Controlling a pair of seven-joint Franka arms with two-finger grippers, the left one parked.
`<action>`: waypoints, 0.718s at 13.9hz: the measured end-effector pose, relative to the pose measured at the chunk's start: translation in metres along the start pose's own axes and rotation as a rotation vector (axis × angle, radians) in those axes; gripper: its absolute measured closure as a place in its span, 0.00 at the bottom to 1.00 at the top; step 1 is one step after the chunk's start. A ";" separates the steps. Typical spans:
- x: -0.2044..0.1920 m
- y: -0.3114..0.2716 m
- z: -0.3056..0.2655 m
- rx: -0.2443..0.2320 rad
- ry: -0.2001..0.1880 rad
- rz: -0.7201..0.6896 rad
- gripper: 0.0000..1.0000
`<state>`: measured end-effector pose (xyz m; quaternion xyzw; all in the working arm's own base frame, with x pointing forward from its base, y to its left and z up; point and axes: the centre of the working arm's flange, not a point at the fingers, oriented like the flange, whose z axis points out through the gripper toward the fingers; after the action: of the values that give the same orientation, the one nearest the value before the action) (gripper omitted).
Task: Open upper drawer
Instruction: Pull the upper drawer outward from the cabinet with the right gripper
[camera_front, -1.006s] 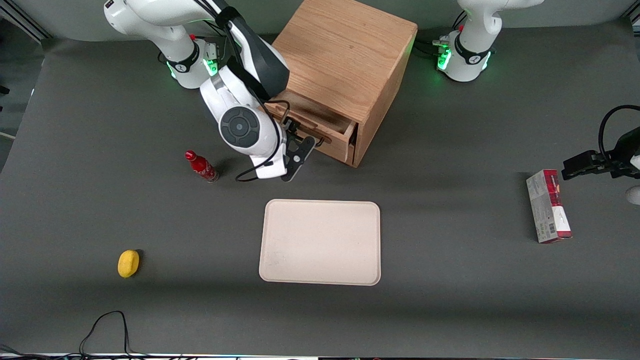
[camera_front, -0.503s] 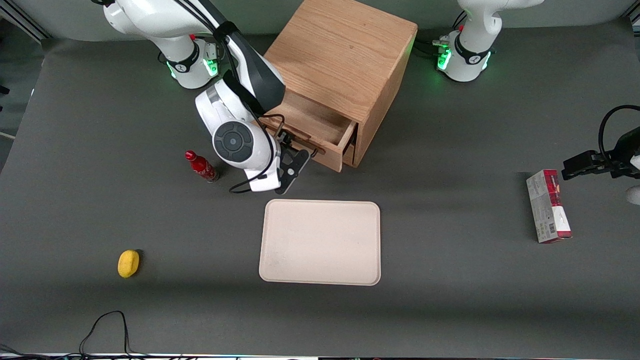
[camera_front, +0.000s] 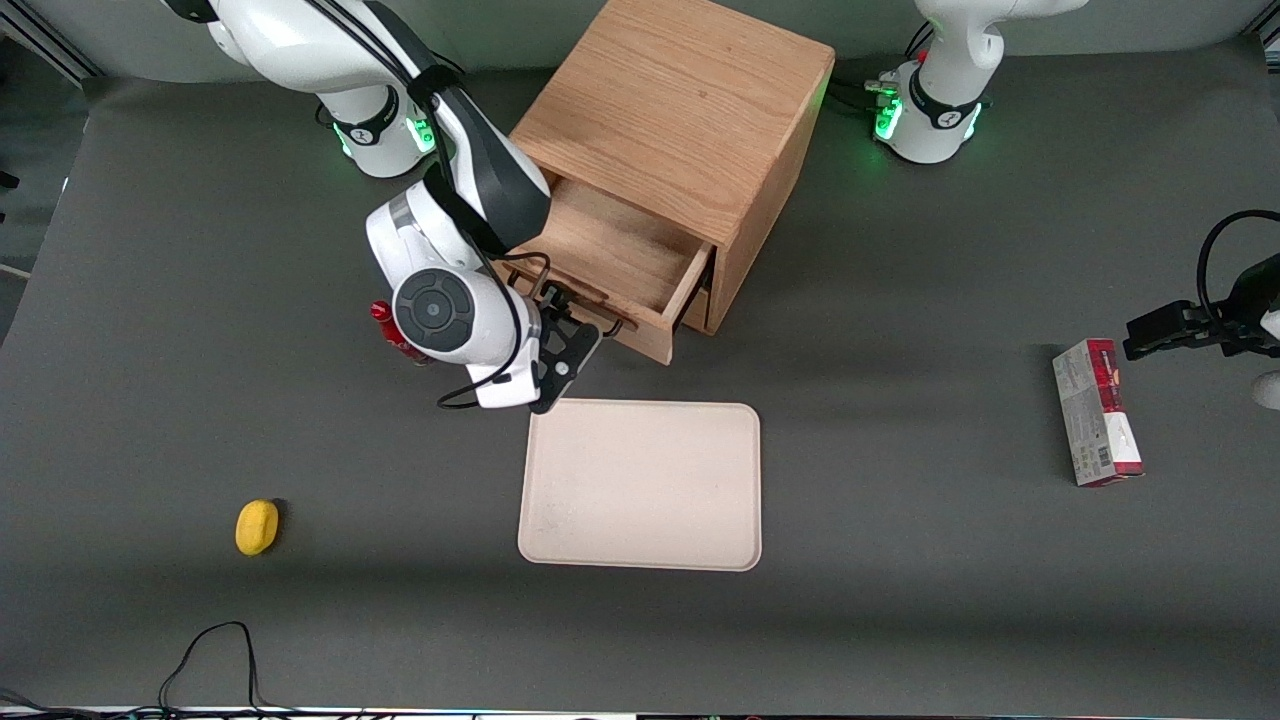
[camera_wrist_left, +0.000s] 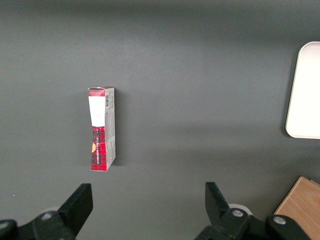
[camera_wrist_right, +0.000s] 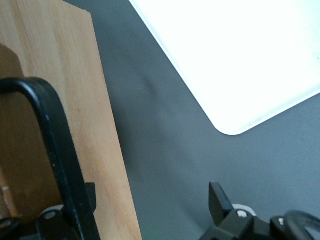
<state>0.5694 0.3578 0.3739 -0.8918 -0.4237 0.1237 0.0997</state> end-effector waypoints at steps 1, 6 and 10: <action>-0.002 0.005 -0.001 0.001 0.003 0.007 0.00; -0.004 0.015 -0.011 -0.002 0.020 0.003 0.00; -0.008 0.029 -0.011 0.002 0.023 0.019 0.00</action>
<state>0.5889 0.3325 0.3772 -0.8971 -0.4137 0.1148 0.1040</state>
